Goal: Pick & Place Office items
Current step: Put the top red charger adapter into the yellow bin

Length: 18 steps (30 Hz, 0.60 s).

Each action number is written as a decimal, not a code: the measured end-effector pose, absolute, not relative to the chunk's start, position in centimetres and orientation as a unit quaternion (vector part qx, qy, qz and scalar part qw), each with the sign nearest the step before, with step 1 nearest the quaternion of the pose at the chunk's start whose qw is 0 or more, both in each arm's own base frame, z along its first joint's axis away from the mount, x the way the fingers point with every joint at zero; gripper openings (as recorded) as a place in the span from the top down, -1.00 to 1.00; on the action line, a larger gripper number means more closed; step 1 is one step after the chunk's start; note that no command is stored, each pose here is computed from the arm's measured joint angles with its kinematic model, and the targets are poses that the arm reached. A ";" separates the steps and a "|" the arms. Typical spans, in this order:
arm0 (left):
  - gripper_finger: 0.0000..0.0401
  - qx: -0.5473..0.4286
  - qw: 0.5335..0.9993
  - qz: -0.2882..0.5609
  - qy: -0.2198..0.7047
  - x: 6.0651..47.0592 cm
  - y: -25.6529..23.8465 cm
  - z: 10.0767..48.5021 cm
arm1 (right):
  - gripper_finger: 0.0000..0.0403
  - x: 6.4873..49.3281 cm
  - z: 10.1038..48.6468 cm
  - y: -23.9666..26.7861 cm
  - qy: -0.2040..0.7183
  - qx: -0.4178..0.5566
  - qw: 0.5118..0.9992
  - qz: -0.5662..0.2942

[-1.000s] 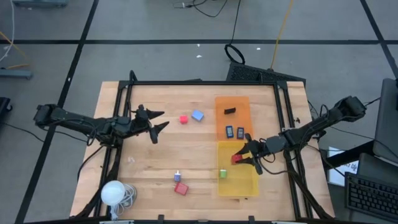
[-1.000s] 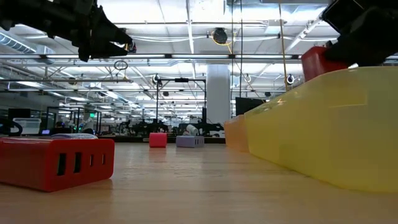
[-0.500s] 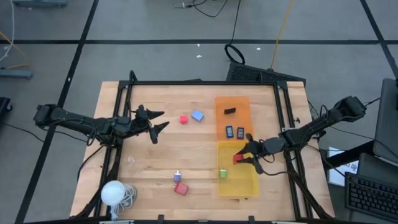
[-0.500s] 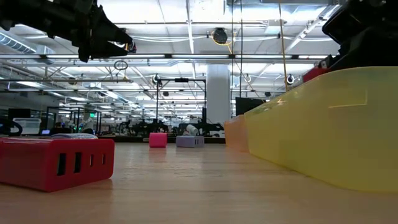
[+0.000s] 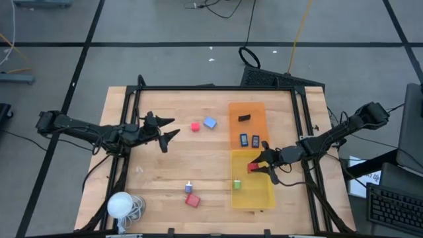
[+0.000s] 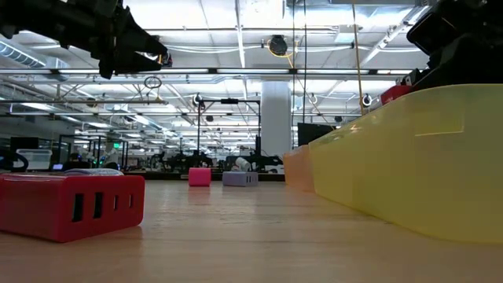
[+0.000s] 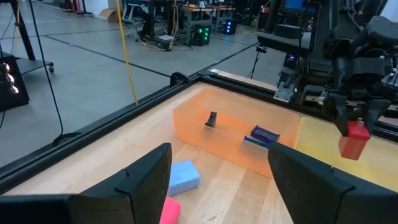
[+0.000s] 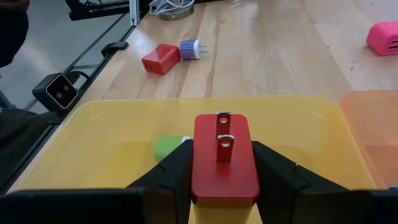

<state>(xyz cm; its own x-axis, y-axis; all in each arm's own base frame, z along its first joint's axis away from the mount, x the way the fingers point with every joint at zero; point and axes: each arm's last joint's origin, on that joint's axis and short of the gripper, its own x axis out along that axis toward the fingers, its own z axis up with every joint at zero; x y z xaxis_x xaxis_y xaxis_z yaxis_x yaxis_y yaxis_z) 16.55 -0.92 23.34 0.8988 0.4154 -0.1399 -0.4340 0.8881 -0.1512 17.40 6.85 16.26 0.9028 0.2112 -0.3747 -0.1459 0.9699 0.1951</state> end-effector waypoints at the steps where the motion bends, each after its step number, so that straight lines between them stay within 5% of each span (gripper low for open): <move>1: -0.35 -0.090 0.970 0.219 0.052 16.6 -0.9 23.3 | 0.40 17.4 16.3 6.8 0.201 0.084 0.972 0.091; 18: -0.35 -0.091 0.970 0.218 0.052 16.6 -0.9 23.3 | 0.28 17.5 16.7 6.9 0.181 0.103 0.974 0.092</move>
<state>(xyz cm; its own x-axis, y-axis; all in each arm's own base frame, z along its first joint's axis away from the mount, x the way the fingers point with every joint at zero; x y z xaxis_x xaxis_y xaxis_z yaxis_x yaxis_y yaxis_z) 16.56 -0.92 23.33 0.8995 0.4137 -0.1406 -0.4326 0.8884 -0.1537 17.55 6.91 16.68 0.9176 0.2170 -0.3329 -0.1428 0.9618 0.2334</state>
